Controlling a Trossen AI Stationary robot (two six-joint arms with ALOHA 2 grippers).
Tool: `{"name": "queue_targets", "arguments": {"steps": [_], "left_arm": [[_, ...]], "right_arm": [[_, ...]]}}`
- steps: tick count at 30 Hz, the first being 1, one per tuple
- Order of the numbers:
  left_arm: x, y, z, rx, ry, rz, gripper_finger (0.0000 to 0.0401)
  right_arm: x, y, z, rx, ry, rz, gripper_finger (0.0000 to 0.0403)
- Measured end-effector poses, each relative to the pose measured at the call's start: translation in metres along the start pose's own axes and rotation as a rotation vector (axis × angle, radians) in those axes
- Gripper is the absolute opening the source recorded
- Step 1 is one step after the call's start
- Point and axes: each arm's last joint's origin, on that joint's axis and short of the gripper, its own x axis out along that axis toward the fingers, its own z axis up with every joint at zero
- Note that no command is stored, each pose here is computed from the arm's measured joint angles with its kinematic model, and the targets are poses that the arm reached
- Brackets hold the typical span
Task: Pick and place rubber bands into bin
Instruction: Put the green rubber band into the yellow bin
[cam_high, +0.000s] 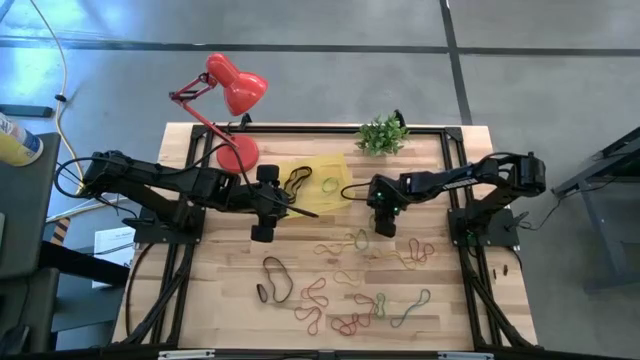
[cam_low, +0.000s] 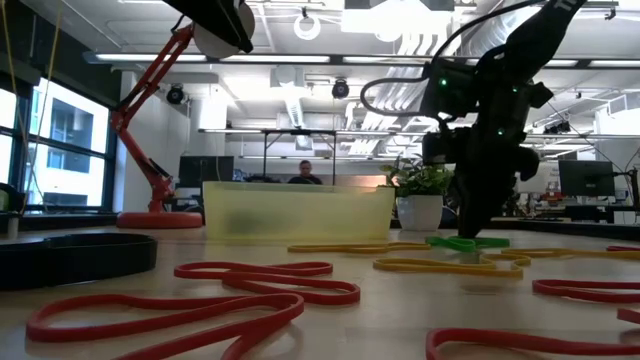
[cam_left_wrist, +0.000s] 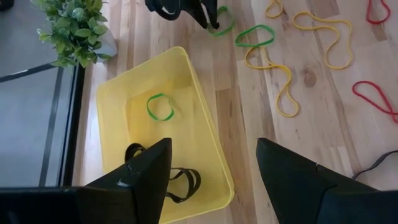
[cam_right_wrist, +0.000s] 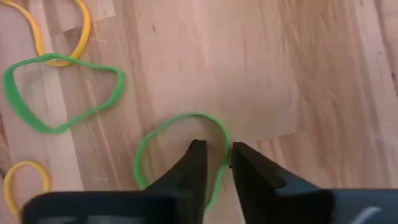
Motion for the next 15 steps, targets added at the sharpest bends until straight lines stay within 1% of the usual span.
{"name": "queue_targets", "arguments": {"steps": [3,5,9,12,15], "left_arm": [[0.0001,0.0001,0.0,0.0,0.0,0.002,0.0225],[0.0,0.0001,0.0,0.0,0.0,0.002,0.0225],[0.0,0.0001,0.0,0.0,0.0,0.002,0.0225],[0.0,0.0001,0.0,0.0,0.0,0.002,0.0225],[0.0,0.0002,0.0,0.001,0.0,0.003,0.0225]], "right_arm": [[0.0,-0.0004,-0.0006,0.002,0.007,-0.002,0.002],[0.0,-0.0004,-0.0006,0.006,0.007,-0.004,0.0006],[0.0001,-0.0005,-0.0009,0.028,0.009,-0.007,0.0011],[0.0001,-0.0005,-0.0009,0.049,0.009,-0.007,0.0003],[-0.0002,-0.0004,-0.001,0.09,0.009,-0.008,0.0005]]}}
